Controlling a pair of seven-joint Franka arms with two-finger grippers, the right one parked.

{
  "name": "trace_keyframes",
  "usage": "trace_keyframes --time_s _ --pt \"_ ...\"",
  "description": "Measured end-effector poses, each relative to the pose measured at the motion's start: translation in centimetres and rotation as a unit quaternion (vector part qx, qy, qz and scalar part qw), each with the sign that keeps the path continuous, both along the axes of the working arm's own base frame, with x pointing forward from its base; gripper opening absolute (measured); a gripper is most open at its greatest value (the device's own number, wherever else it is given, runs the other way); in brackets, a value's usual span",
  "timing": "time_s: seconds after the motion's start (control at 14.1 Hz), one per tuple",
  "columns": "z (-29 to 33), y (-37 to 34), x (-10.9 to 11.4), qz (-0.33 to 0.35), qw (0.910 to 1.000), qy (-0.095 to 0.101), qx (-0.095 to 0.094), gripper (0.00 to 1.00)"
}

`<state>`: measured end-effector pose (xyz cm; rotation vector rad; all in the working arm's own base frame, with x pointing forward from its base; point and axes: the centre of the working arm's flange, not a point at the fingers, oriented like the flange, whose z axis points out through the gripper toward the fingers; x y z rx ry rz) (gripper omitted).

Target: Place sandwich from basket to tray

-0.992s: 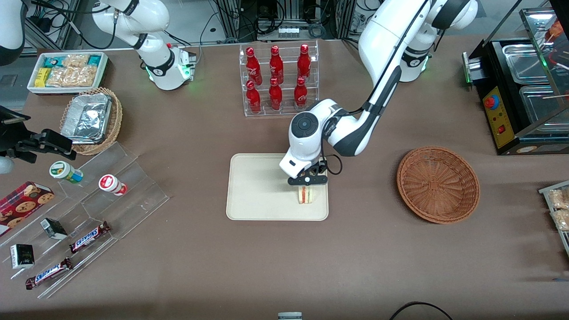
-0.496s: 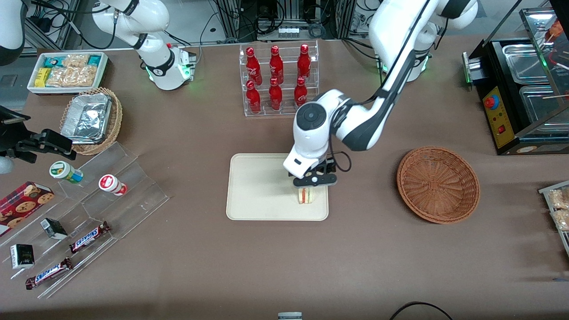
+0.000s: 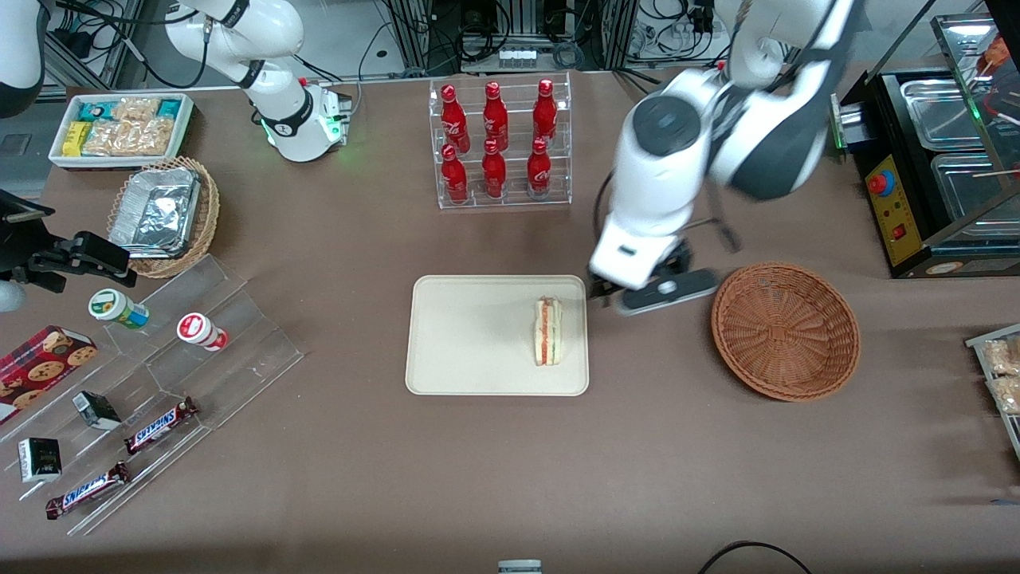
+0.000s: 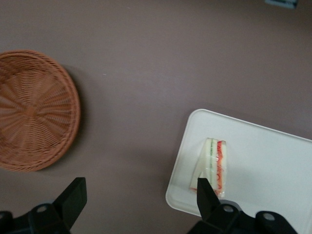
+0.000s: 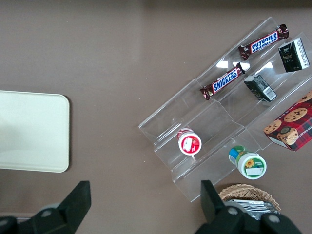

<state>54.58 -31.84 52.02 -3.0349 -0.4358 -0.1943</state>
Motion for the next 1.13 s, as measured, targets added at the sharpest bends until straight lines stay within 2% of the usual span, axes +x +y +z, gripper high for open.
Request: trace_keyframes --time_s 0.14,0.5,0.71,1.13 --pt "3.4 3.6 -0.4 0.022 0.9997 0.002 0.007 1.0" --pt "8.6 14.3 -0.3 0.02 0.9994 0.02 0.02 1.0" --pt "10.4 19.7 -0.6 0.01 0.9992 0.038 0.003 1.0" --pt "12.6 25.3 -2.2 -0.012 0.9979 0.052 -0.037 1.0"
